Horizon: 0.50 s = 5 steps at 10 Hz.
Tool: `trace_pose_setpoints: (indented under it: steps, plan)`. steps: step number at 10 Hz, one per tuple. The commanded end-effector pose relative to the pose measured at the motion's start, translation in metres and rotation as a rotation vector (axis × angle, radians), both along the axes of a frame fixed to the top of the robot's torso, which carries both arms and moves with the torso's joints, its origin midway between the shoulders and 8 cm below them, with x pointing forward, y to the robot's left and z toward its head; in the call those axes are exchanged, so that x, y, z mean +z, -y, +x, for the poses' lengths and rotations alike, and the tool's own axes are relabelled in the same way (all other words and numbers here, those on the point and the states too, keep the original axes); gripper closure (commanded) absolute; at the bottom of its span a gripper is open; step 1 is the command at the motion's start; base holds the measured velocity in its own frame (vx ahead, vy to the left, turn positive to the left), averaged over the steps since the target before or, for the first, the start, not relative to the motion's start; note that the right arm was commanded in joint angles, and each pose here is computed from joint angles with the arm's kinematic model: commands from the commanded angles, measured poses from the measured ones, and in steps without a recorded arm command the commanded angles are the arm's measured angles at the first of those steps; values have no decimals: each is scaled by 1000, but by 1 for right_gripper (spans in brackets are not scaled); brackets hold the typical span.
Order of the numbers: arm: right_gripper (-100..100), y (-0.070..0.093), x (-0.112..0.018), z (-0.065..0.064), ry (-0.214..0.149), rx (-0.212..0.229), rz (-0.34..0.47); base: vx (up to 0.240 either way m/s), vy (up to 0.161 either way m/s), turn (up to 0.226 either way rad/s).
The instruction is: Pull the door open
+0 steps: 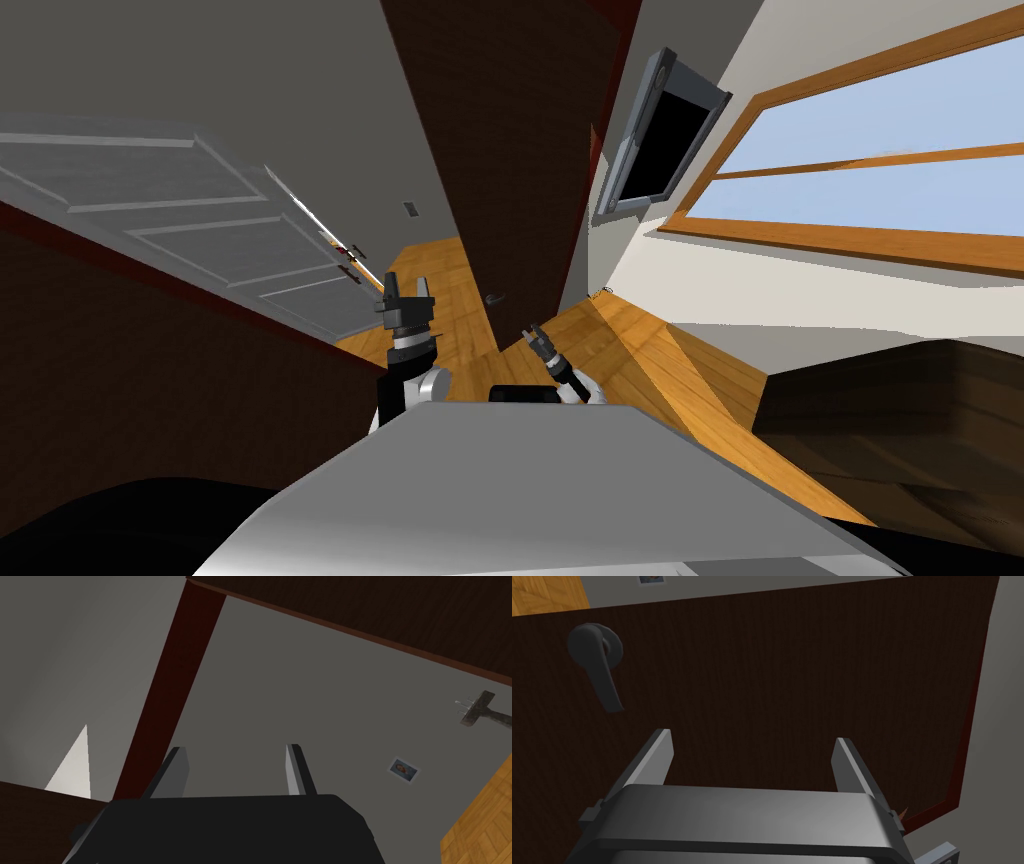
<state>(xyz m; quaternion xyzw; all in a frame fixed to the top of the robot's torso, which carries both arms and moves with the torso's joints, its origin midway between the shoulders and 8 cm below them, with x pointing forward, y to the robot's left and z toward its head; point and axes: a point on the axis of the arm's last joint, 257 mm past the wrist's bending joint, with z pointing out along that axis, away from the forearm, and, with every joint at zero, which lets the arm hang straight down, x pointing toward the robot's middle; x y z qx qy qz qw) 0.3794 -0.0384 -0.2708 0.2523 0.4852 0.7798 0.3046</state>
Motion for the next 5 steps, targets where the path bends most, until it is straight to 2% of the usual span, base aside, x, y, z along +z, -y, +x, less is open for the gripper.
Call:
trace_pose_setpoints:
  steps: [1,3,4,5]
  plan:
    - [-100,-1,-8,-3,-13,19,-12,90,55,-85]
    - [-100,-1,-18,-5,-28,40,-27,80,53,-94]
    - [-100,-1,-28,-7,-42,59,-43,88,80,-186]
    - [-100,0,-32,-8,-48,69,-51,47,-8,49]
